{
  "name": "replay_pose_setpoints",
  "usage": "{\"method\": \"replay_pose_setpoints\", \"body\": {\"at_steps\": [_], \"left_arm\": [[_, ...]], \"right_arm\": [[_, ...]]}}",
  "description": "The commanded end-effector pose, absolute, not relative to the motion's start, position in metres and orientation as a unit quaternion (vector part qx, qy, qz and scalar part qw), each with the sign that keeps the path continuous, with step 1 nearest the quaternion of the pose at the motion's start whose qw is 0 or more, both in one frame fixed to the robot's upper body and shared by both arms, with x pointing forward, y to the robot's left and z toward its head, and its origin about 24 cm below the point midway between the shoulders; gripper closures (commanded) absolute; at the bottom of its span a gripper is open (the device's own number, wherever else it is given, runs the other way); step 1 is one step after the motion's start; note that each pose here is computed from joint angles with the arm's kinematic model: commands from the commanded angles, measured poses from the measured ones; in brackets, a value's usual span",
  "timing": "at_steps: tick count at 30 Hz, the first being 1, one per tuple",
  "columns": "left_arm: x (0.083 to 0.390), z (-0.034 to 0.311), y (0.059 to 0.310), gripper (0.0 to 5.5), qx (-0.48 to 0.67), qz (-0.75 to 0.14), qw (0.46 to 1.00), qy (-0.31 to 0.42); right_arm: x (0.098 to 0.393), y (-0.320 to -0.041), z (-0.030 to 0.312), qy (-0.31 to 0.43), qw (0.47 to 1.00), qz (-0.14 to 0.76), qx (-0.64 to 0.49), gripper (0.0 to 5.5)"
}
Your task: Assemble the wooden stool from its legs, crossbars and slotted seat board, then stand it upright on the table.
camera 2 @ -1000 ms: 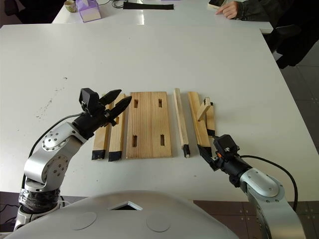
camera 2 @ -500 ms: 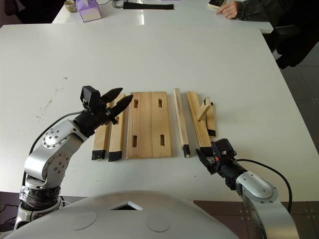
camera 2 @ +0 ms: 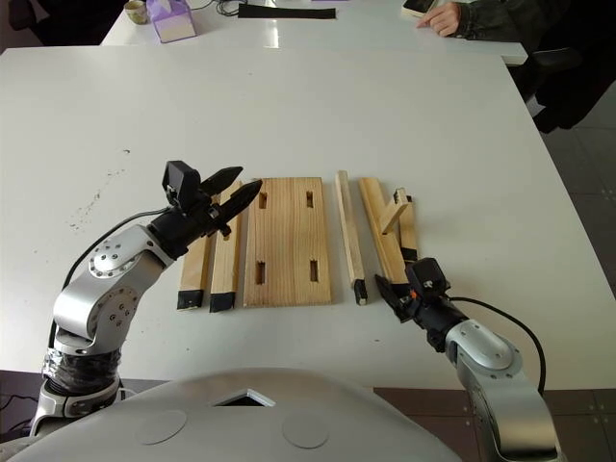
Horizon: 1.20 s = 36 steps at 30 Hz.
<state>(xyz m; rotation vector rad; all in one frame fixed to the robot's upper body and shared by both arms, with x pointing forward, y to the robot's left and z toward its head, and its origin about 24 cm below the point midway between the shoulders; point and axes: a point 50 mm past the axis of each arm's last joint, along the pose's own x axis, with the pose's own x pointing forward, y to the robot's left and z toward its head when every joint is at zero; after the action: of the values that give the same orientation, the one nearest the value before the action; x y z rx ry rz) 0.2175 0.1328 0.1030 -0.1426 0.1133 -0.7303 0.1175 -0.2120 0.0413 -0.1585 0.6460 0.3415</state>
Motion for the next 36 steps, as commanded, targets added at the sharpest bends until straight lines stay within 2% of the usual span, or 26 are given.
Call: {"method": "replay_pose_setpoints", "body": {"at_steps": [1,9,18,24,29,35,36], "left_arm": [[0.219,0.102,0.132,3.03,-0.064,-0.360,0.929,0.059],[0.221,0.102,0.130,3.03,-0.063,-0.364,0.927,0.059],[0.222,0.102,0.130,3.03,-0.063,-0.358,0.930,0.056],[0.222,0.101,0.130,3.03,-0.070,-0.343,0.935,0.047],[0.226,0.106,0.137,3.03,-0.073,-0.311,0.947,0.035],[0.233,0.134,0.148,3.03,-0.092,-0.325,0.941,0.001],[0.232,0.141,0.147,2.84,-0.111,-0.339,0.934,-0.010]], "right_arm": [[0.119,-0.215,0.033,0.331,0.928,0.149,-0.081,2.24],[0.122,-0.211,0.025,0.330,0.929,0.147,-0.079,2.24],[0.127,-0.214,0.024,0.328,0.933,0.135,-0.068,3.42],[0.141,-0.219,0.031,0.315,0.938,0.132,-0.061,3.42],[0.167,-0.212,0.058,0.235,0.957,0.167,-0.022,3.42],[0.204,-0.209,0.128,0.084,0.952,0.295,0.013,3.42],[0.207,-0.208,0.139,0.067,0.944,0.323,0.028,3.42]]}}
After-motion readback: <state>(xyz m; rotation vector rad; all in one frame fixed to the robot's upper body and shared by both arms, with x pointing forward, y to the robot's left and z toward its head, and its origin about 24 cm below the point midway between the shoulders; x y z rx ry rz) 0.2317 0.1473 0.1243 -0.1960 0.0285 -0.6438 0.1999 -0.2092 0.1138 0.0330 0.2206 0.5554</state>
